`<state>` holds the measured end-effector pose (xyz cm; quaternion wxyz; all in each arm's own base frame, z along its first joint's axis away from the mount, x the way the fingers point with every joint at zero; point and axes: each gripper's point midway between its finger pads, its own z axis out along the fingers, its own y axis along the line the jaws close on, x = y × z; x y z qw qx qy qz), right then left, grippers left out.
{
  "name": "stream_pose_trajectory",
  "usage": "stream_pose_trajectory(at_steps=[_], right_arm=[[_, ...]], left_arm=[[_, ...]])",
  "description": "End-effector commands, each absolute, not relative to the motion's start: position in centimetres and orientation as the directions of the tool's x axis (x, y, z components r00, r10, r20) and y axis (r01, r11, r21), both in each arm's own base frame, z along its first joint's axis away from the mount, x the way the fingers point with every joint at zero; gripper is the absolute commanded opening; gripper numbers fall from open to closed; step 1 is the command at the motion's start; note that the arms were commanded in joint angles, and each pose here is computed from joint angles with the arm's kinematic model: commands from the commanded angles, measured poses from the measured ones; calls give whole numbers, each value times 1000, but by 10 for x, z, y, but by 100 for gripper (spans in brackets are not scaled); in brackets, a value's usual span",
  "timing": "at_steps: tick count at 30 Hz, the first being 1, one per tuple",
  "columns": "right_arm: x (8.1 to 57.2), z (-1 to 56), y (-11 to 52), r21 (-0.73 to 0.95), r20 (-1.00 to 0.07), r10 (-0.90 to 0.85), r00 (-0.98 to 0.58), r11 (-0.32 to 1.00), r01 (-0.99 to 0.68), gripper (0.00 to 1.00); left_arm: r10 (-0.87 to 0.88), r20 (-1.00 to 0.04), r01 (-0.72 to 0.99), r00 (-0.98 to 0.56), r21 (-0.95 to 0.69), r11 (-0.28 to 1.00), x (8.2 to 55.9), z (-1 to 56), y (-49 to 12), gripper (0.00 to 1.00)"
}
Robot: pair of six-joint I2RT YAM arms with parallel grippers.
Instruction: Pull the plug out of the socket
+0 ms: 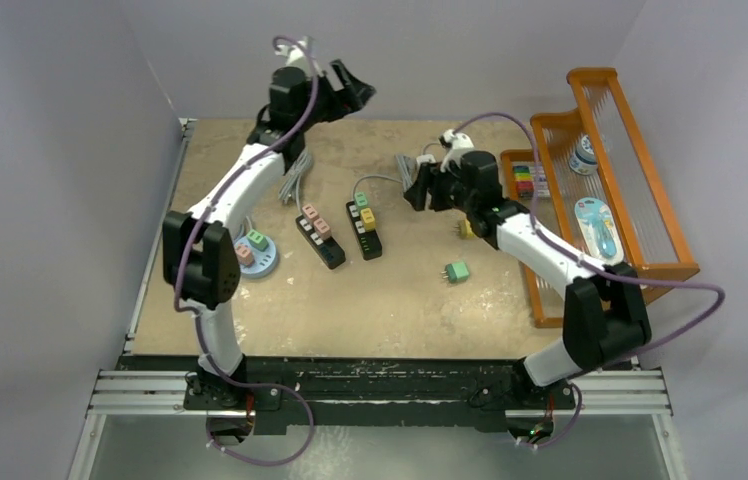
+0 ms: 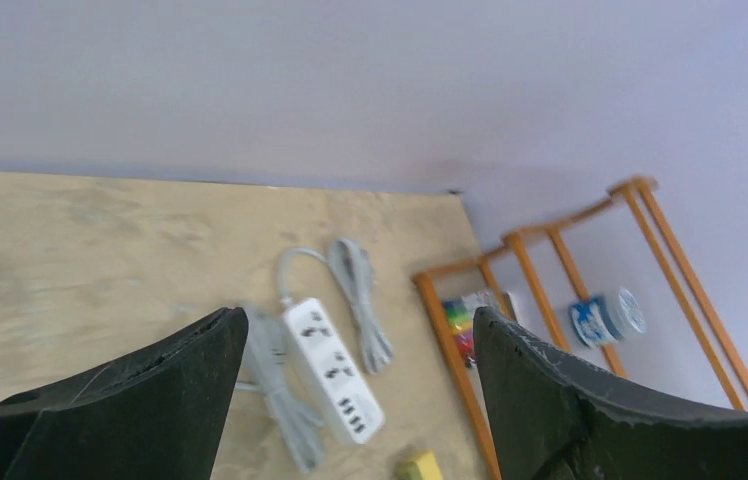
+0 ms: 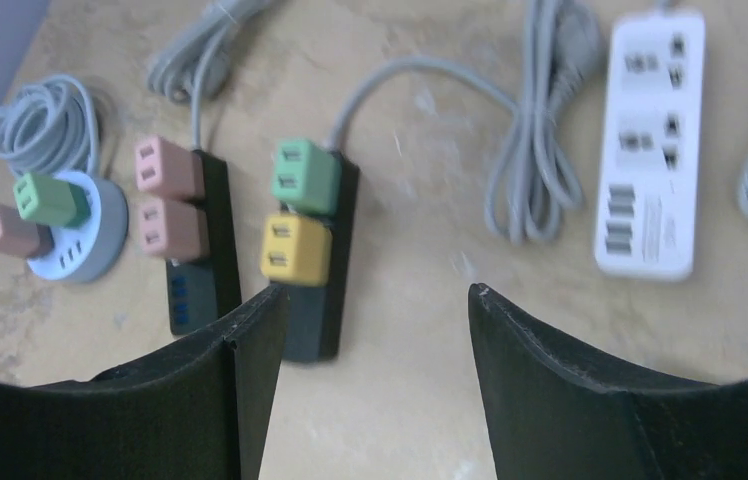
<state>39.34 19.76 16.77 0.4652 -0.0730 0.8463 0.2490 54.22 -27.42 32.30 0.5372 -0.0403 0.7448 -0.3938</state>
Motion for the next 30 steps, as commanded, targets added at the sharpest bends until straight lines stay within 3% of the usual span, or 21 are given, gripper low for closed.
stream_pose_trajectory(at_steps=[1, 11, 24, 30], right_arm=[[431, 190, 230, 263, -874, 48, -483, 883, -389, 68], [446, 144, 303, 179, -832, -126, -541, 860, -477, 68], [436, 93, 328, 125, -776, -231, -587, 856, -501, 66], [438, 77, 327, 107, -747, -256, -614, 864, -491, 58]], left_arm=[[-563, -760, 269, -326, -645, 715, 544, 328, -208, 83], [-552, -776, 54, -305, -593, 803, 497, 286, -130, 83], [-551, -747, 31, -372, -604, 797, 480, 252, -131, 82], [-551, -737, 32, -392, -610, 792, 478, 245, -134, 82]])
